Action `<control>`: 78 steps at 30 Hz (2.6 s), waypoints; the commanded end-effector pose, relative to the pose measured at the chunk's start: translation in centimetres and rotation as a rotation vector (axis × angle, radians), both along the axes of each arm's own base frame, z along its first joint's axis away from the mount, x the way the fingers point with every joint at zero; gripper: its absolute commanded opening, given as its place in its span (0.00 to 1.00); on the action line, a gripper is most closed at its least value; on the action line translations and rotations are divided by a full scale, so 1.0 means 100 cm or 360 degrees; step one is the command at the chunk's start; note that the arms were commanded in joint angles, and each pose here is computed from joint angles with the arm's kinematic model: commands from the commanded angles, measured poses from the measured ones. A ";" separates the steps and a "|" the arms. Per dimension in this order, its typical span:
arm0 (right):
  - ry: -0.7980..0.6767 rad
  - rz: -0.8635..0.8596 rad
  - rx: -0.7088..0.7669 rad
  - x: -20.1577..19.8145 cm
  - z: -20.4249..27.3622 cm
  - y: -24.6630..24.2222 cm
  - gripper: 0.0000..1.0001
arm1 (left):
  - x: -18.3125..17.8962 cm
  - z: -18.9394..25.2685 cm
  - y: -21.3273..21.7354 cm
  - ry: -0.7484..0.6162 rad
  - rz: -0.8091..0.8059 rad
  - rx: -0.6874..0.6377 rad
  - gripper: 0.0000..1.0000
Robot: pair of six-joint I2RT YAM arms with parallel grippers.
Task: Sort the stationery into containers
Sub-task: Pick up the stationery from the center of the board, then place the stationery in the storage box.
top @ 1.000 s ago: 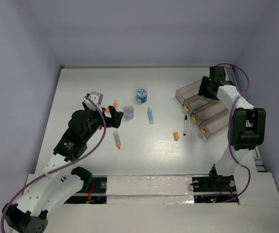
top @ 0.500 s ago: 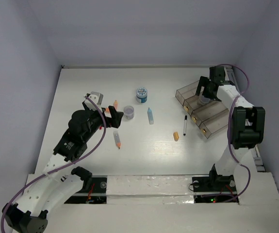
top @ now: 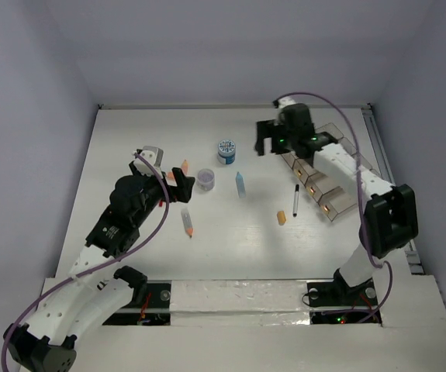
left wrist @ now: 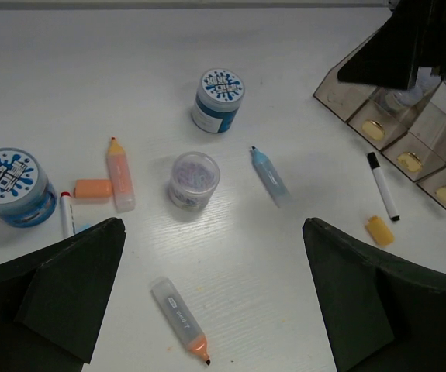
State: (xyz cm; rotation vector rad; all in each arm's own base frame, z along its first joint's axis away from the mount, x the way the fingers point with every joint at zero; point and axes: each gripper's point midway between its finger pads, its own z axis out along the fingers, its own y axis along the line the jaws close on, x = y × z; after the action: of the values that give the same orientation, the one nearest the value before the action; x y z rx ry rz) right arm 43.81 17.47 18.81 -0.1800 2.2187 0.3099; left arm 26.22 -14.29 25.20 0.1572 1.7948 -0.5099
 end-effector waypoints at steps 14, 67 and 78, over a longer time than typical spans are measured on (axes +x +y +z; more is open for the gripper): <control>0.0159 0.0787 -0.0098 -0.060 -0.072 0.211 1.00 | 0.013 0.026 0.029 -0.0076 0.0267 -0.0015 0.99; 0.0094 -0.0721 -0.0139 0.003 -0.050 -0.140 0.47 | 0.008 0.030 0.027 -0.0103 0.0230 -0.0042 0.99; 0.0117 -0.0758 -0.0138 0.006 -0.057 -0.145 0.80 | 0.009 0.029 0.027 -0.0098 0.0234 -0.0035 0.99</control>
State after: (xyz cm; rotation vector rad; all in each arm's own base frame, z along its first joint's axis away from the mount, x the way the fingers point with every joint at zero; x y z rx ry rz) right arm 43.14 3.18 11.79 0.2940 2.3285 -0.0550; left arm 26.83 -11.47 25.49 0.0394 1.7929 -0.3870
